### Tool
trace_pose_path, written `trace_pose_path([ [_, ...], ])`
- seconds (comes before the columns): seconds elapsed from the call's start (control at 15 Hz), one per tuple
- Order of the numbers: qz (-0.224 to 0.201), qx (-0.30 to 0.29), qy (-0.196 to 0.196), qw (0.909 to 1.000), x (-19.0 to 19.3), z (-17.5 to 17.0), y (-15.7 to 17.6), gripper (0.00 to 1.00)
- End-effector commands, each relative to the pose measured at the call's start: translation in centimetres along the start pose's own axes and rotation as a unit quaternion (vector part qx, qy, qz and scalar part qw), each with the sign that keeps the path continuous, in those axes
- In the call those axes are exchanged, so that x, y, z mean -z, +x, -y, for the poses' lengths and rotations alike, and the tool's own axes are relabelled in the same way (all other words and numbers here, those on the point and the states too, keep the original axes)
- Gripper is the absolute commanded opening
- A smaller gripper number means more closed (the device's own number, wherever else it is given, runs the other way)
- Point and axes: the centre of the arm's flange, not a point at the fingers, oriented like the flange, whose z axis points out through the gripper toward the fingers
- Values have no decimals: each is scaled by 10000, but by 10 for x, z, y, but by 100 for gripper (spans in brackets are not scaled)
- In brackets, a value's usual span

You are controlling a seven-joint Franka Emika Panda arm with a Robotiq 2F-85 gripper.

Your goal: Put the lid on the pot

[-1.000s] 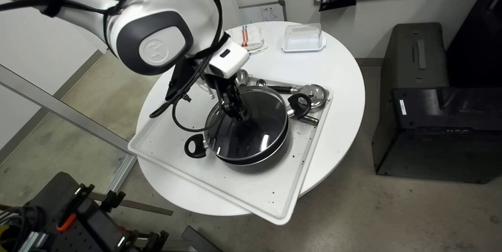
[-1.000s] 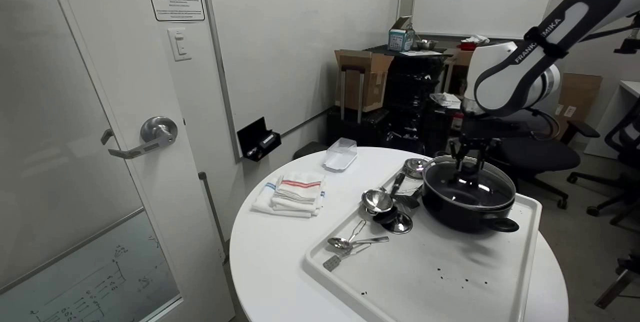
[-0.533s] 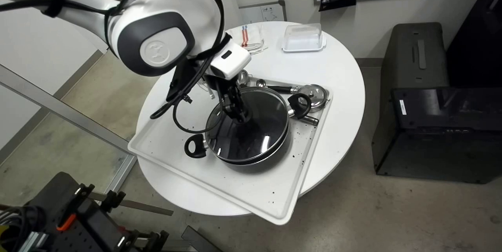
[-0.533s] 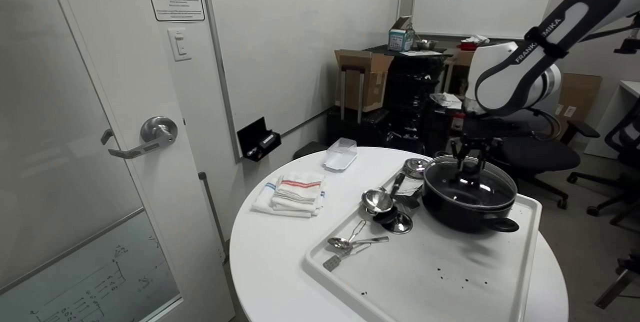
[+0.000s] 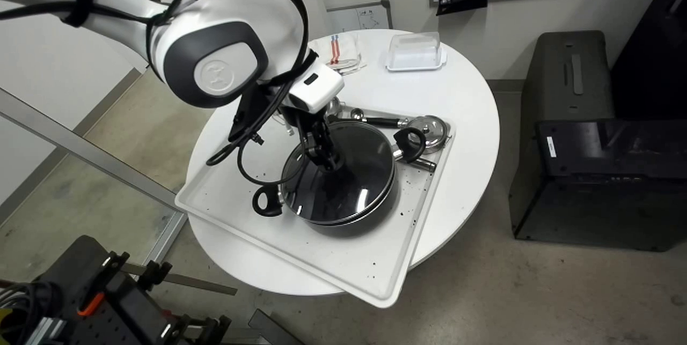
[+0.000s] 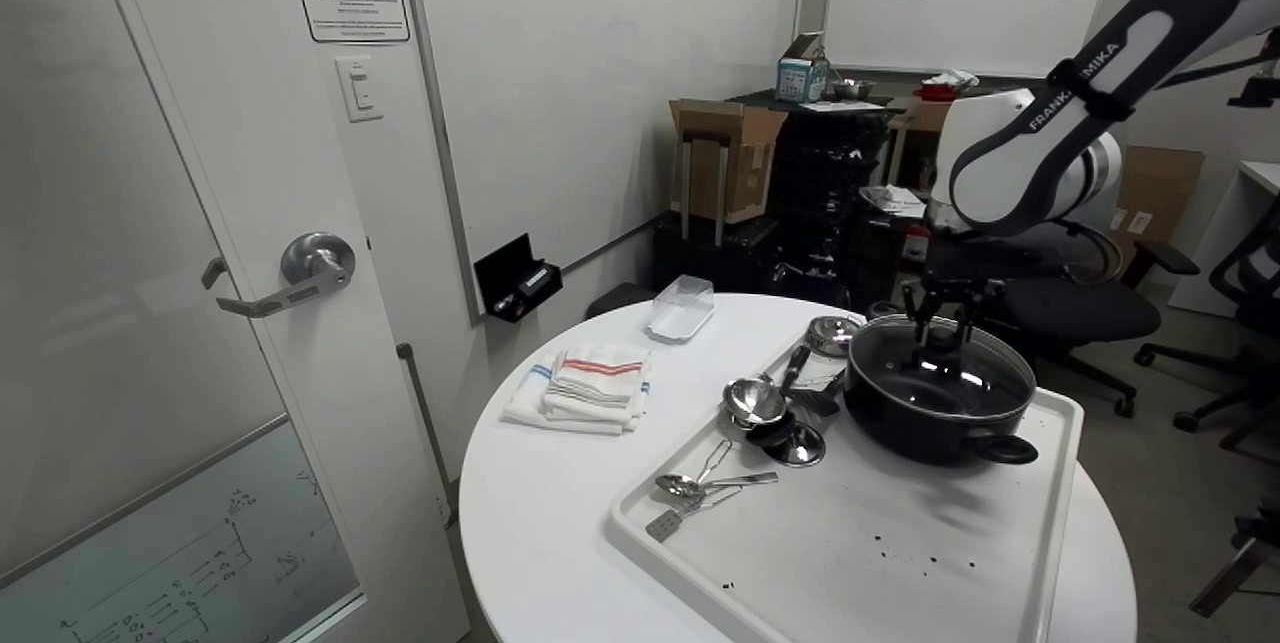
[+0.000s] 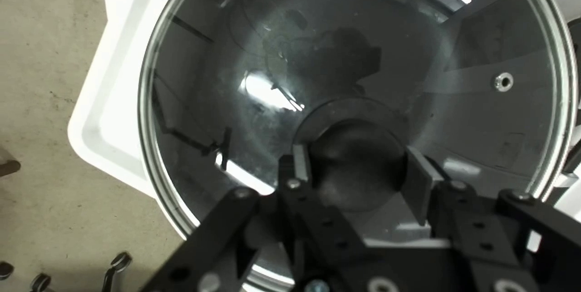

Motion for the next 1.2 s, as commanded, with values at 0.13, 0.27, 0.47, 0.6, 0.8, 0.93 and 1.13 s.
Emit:
trace_pose_path([
  [0.13,72,-128,116,9998,2,7,6,25],
  [0.27,76,-138,137,9998,1,8,7,25],
  [0.47,58,-127,181,9997,1,11,8,25],
  [0.6,54,-121,203,9997,2,13,9,25],
  [0.8,40,-87,241,9997,1,16,8,25],
  [0.93,40,-79,264,9996,-1,18,8,25],
  [1.13,35,-51,305,9995,-3,21,8,25],
])
